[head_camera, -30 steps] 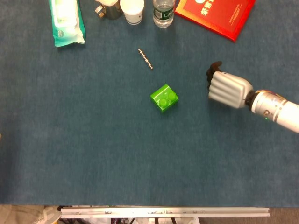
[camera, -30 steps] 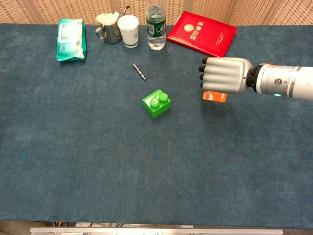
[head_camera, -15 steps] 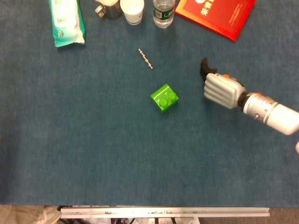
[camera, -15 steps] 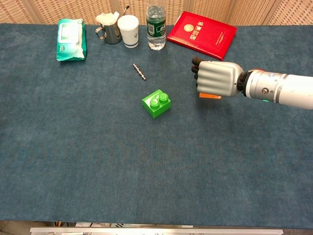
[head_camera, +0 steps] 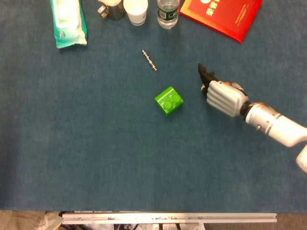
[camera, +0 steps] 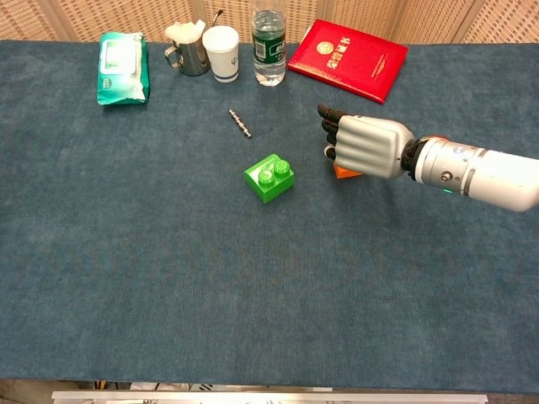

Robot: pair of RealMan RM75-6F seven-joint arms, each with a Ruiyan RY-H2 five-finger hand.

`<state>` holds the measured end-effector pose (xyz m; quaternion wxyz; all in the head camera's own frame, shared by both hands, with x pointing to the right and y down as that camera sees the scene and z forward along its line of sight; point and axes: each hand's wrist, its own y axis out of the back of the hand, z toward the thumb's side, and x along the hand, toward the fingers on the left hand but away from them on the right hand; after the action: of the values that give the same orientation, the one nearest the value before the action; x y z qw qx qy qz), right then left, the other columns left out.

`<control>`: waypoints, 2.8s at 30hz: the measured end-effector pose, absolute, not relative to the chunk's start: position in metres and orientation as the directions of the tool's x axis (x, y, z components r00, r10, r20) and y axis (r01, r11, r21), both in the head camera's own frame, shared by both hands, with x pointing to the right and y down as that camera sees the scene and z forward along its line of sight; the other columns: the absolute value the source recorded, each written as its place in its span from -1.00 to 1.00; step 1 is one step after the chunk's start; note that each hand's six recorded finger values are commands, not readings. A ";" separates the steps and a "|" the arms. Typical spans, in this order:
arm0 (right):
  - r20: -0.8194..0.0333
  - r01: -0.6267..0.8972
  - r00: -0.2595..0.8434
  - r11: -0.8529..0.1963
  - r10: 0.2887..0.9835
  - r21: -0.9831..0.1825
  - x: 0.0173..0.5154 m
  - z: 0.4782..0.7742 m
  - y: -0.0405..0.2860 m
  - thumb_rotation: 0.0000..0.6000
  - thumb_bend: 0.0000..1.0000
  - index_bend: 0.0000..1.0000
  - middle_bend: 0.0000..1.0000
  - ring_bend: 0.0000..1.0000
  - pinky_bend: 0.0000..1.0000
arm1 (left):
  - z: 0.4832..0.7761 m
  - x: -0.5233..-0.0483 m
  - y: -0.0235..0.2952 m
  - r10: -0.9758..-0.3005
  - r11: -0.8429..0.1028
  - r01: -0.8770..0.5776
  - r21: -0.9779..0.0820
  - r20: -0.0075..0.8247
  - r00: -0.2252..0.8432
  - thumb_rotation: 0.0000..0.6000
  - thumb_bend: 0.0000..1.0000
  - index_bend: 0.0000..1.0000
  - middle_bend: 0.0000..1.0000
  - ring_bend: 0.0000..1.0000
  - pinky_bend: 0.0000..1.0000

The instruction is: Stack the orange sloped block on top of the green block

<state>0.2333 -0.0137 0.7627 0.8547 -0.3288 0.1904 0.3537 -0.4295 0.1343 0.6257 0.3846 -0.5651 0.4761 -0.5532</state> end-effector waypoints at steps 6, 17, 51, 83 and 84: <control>-0.529 -0.730 0.683 0.492 0.503 -0.474 0.231 0.752 -0.016 1.00 -0.76 -0.50 -0.34 -0.67 -0.81 | 0.624 -0.430 0.133 -0.965 -0.245 -0.112 -0.963 0.253 -0.064 1.00 -0.56 -0.55 -0.35 -0.35 -0.52; -0.448 -0.685 0.638 0.197 0.626 -0.702 0.238 0.698 -0.035 1.00 -0.93 -0.36 -0.22 -0.51 -0.59 | 0.627 -0.426 0.130 -0.962 -0.260 -0.104 -0.960 0.266 -0.052 1.00 -0.56 -0.55 -0.35 -0.35 -0.52; -0.633 -0.376 0.373 -0.513 0.678 -0.771 0.277 0.740 -0.052 1.00 -0.75 -0.17 -0.21 -0.49 -0.52 | 0.633 -0.421 0.130 -0.955 -0.290 -0.109 -0.951 0.294 -0.026 1.00 -0.56 -0.55 -0.35 -0.35 -0.52; -0.654 -0.446 0.360 -0.492 0.666 -0.747 0.245 0.773 -0.049 1.00 -0.48 0.10 -0.13 -0.43 -0.52 | 0.628 -0.431 0.134 -0.957 -0.277 -0.126 -0.953 0.285 -0.048 1.00 -0.56 -0.55 -0.35 -0.35 -0.52; -0.653 -0.445 0.361 -0.492 0.666 -0.748 0.245 0.772 -0.049 1.00 -0.46 0.13 -0.12 -0.41 -0.52 | 0.628 -0.431 0.134 -0.957 -0.277 -0.126 -0.953 0.285 -0.048 1.00 -0.56 -0.55 -0.35 -0.35 -0.52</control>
<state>0.2447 -0.0490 0.7724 0.4971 -0.6585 -0.0836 0.5588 -0.4307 0.1344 0.6285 0.3767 -0.5780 0.4687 -0.5517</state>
